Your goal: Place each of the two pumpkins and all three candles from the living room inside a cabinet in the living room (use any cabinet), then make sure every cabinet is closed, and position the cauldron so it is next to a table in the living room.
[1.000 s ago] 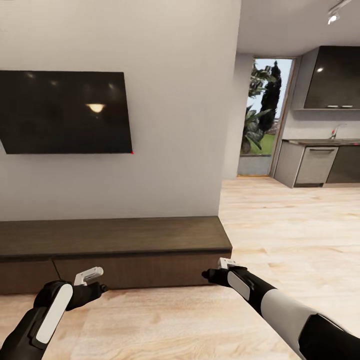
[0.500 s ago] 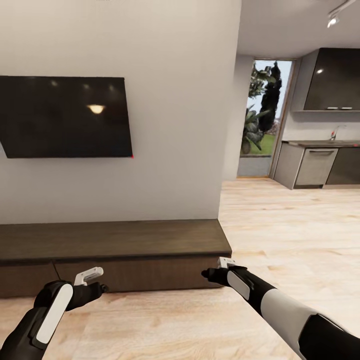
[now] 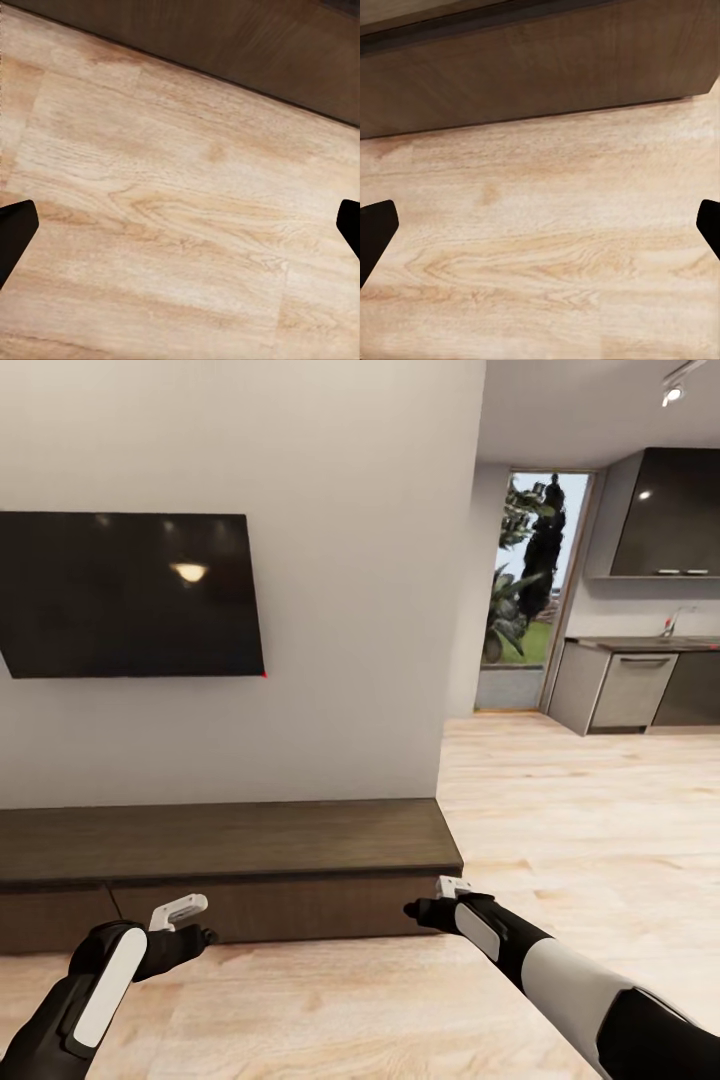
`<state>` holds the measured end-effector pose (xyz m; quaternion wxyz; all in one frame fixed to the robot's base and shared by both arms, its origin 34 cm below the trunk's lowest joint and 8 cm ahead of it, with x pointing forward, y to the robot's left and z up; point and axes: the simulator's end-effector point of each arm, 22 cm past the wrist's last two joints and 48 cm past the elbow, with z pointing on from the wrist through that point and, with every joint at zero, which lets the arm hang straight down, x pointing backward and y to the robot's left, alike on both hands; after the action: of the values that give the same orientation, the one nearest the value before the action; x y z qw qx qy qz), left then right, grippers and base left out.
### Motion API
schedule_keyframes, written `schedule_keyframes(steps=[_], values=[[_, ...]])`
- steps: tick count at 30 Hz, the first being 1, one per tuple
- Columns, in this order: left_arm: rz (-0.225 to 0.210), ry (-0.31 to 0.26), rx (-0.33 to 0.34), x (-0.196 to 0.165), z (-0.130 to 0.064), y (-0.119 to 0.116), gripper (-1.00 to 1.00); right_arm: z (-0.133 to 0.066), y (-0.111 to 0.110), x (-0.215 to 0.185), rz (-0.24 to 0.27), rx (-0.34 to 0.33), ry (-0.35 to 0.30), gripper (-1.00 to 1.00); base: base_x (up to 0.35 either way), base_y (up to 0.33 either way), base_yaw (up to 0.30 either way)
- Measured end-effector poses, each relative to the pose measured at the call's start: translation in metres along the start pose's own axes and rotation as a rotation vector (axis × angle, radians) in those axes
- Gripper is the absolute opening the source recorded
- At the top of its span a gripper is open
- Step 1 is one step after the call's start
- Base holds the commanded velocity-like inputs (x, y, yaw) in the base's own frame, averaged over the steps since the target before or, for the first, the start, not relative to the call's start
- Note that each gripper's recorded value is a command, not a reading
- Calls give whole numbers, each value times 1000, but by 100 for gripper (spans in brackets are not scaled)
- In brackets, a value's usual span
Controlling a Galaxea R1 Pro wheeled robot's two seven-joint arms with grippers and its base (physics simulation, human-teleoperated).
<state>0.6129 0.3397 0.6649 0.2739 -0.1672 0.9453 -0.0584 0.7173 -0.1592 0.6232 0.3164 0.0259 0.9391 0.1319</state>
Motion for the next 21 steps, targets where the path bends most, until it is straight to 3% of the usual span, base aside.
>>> schedule_keyframes(steps=[21], values=[[6,35,-10,-11,-18,-7,100,-15,5,-11,8,5,35,100,0,0,0]])
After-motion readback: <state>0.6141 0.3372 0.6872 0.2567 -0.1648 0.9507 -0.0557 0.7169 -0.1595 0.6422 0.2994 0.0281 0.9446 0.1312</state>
